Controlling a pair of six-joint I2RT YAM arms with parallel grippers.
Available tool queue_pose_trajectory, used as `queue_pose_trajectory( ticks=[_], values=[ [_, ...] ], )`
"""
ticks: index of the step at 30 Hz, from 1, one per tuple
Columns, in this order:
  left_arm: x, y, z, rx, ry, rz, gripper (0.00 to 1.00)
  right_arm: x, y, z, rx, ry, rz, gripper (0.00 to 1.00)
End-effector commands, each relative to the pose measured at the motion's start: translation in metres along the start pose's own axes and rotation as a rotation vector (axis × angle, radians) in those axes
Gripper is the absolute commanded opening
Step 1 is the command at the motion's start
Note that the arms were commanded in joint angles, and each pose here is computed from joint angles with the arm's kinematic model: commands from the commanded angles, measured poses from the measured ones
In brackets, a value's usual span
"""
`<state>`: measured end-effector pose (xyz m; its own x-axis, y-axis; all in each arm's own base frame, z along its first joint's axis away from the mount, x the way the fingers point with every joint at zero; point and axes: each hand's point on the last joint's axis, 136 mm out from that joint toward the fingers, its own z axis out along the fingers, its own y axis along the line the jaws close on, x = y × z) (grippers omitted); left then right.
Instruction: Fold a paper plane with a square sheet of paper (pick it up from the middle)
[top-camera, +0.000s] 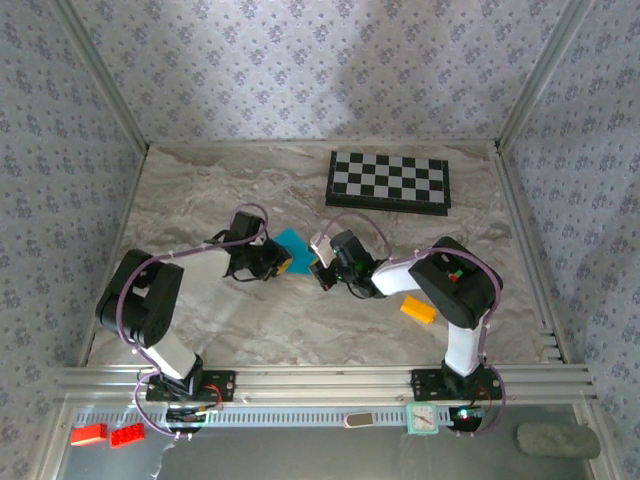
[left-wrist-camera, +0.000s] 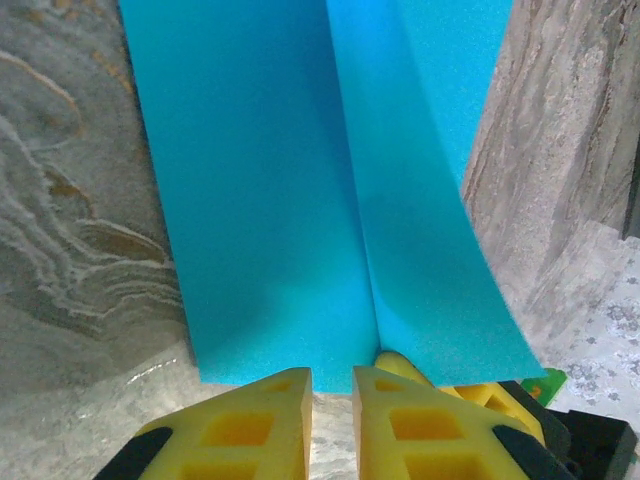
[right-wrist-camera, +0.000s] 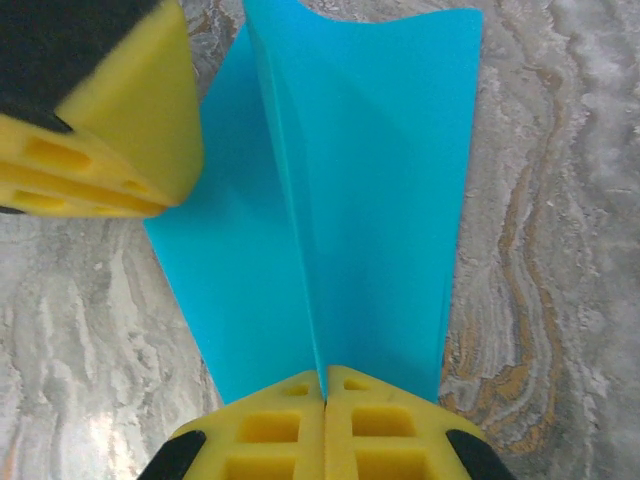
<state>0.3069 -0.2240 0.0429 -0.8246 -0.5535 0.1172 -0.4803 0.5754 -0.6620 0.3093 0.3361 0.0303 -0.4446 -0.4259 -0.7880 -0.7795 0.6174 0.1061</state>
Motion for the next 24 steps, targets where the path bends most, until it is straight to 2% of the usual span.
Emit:
queue_pose_trajectory(
  ticks=[1, 12, 24],
  values=[
    [-0.001, -0.006, 0.002, -0.016, 0.01, 0.043, 0.18, 0.003, 0.005, -0.001, -0.038, 0.053, 0.083, 0.02],
    [-0.001, 0.011, 0.008, -0.092, 0.023, 0.047, 0.16, 0.014, 0.008, -0.002, -0.07, 0.143, 0.16, 0.02],
    [-0.001, 0.007, 0.006, -0.075, 0.018, 0.096, 0.18, 0.013, 0.01, -0.001, -0.153, 0.206, 0.31, 0.02]
  ],
)
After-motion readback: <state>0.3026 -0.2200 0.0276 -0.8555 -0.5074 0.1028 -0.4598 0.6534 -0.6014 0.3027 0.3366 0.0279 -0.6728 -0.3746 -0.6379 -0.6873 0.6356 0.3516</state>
